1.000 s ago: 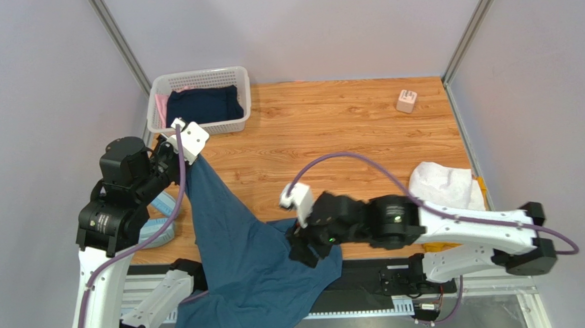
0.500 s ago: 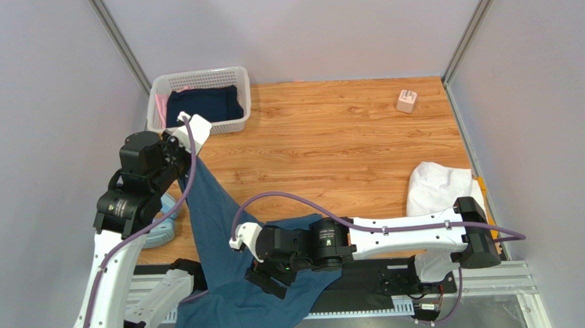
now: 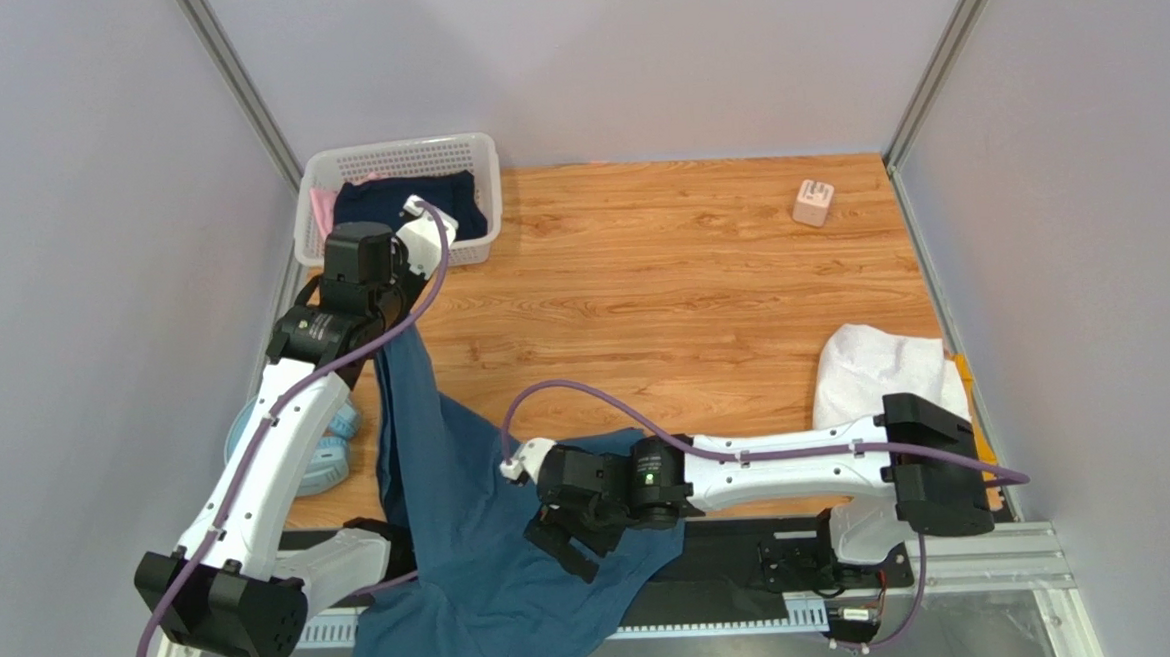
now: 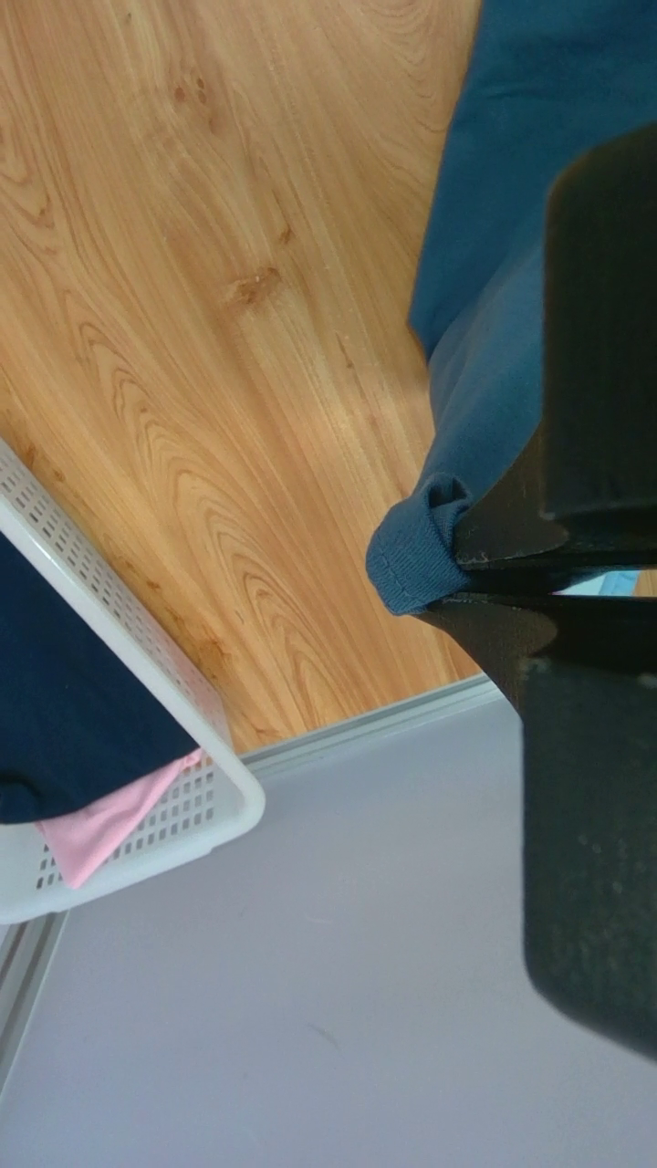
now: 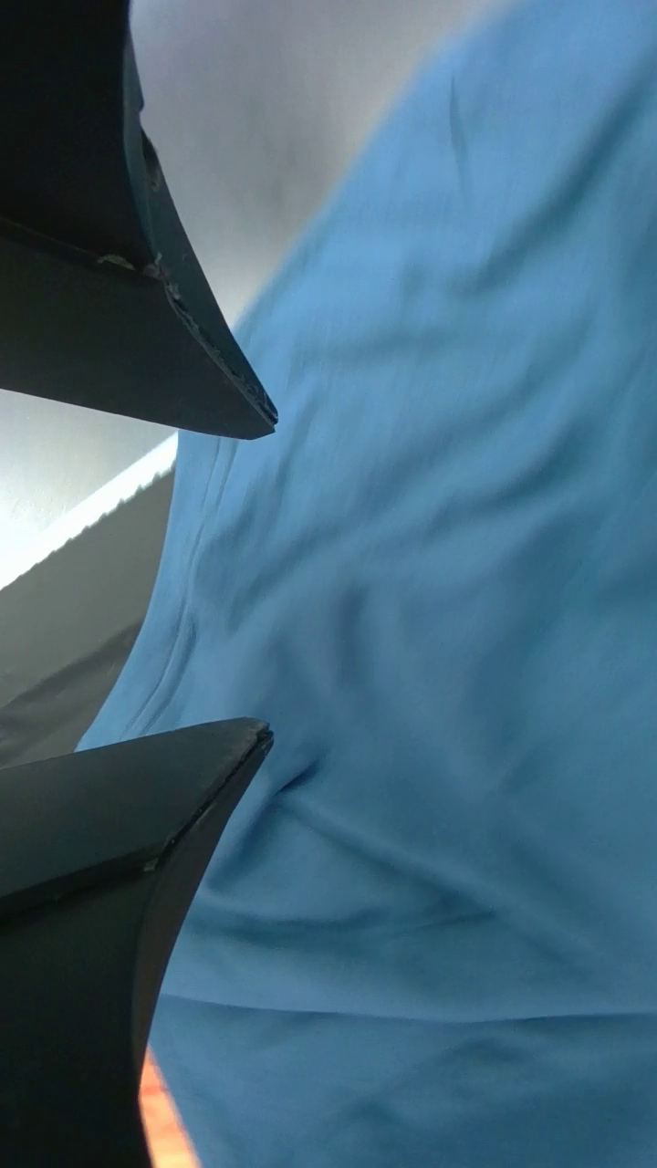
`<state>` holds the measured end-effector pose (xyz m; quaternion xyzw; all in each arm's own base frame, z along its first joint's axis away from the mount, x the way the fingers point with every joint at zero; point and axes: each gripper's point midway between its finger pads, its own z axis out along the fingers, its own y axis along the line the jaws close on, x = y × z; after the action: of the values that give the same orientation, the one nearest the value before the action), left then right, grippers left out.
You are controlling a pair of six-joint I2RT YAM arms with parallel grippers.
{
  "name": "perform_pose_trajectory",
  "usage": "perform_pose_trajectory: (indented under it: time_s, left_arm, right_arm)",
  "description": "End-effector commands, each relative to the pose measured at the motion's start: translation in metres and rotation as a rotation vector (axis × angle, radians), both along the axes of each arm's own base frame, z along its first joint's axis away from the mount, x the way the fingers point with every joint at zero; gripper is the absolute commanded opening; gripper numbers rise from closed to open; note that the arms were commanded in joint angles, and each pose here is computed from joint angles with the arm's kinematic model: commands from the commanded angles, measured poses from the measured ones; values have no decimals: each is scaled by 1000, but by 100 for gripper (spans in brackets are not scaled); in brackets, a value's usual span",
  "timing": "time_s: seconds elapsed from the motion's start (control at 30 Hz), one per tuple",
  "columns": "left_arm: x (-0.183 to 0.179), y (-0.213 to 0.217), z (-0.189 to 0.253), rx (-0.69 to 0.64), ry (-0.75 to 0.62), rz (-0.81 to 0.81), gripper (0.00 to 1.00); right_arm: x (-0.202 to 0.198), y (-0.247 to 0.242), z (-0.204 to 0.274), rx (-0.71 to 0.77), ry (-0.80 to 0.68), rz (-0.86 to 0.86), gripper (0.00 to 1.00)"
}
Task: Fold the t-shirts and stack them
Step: Flatten out the tshirt
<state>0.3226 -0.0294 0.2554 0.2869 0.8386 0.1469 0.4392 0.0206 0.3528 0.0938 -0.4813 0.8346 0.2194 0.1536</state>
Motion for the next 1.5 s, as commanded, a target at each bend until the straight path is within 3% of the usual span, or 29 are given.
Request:
perform_pose_trajectory:
  time_s: [0.0, 0.27, 0.77, 0.87, 0.9, 0.93, 1.1, 1.17, 1.3, 1.4, 1.47]
  left_arm:
    - [10, 3, 28, -39, -121, 43, 0]
    - [9, -3, 31, -73, -121, 30, 0]
    - [5, -5, 43, -89, -128, 18, 0]
    - [5, -6, 46, -100, -128, 15, 0]
    - [5, -7, 47, -102, -129, 15, 0]
    - [4, -7, 48, -106, -132, 15, 0]
    - [1, -4, 46, -95, -133, 15, 0]
    - [-1, -4, 48, -96, -137, 11, 0]
    - [-6, -8, 51, -119, -138, -6, 0]
    - [-9, -14, 58, -156, -141, -28, 0]
    - [-12, -17, 62, -175, -142, -35, 0]
  right_arm:
    - [-5, -12, -6, 46, 82, -68, 80]
    - [2, -38, -24, -16, 101, -140, 80]
    - [3, -30, -50, -42, 204, -132, 65]
    - [3, -28, -53, -54, 230, -130, 41]
    - [3, -27, -53, -56, 235, -131, 15]
    - [5, -27, -54, -63, 237, -136, 3]
    - [15, -32, -54, -72, 234, -191, 0]
    - [28, -40, -53, -78, 232, -250, 0]
    - [90, -77, -26, -31, 135, -482, 0]
    - [167, -124, 9, 84, 76, -756, 0]
    - [198, -141, 31, 150, 31, -833, 0]
